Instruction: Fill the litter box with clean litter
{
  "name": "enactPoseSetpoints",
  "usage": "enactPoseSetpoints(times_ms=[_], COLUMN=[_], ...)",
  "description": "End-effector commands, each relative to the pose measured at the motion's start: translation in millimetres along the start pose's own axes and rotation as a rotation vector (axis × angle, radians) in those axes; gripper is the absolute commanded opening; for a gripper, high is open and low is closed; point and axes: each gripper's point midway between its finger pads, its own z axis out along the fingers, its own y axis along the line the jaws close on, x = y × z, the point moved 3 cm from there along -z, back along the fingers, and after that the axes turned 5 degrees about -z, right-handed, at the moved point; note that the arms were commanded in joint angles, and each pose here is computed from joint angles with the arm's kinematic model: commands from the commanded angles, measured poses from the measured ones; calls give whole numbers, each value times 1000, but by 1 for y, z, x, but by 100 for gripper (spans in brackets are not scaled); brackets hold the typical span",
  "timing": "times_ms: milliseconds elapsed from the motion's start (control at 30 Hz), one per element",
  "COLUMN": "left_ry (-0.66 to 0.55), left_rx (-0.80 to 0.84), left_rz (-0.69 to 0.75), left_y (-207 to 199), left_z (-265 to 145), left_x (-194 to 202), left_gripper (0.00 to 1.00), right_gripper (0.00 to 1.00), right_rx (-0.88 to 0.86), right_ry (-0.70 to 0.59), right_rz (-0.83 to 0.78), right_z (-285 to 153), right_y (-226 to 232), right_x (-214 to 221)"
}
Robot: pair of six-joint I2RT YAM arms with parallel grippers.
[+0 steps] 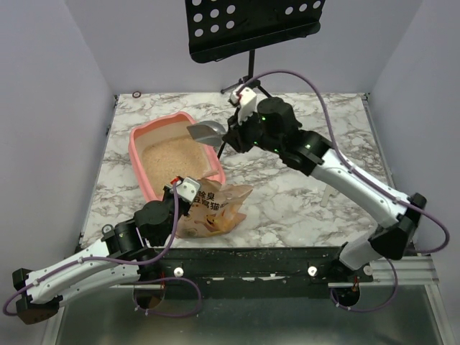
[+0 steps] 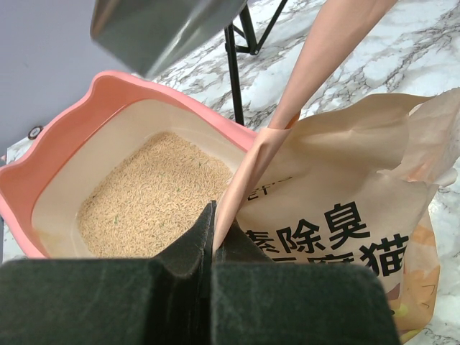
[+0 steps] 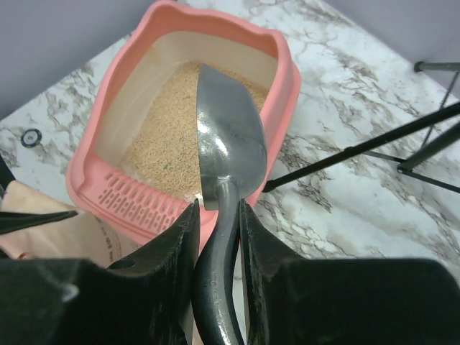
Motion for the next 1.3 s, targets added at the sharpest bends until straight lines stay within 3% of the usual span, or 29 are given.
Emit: enactPoseSetpoints(times_ms=[0,233,533,833,1267], left_ry=[-111,-127,-138,-144,-156], left_rx=[2,42,154,152,152], left_rz=[-96,-84,-62,-56,-60], left_y=[5,-1,-18,-16,-15], left_z=[-4,-3,-3,-4,-6], left_x=[-38,-39,-38,-39,-41], left_gripper=[0,0,0,0,0], right_gripper=[1,1,1,1,1], right_rx=[118,78,-69,-166,-284], right_ry=[-27,65,53,98,157], right_rz=[95,200,210,180,113], right_z=[-52,-126,-175,-193,-175], right_y=[-22,-21,7,23,35], right_x=[-2,31,44,64,82])
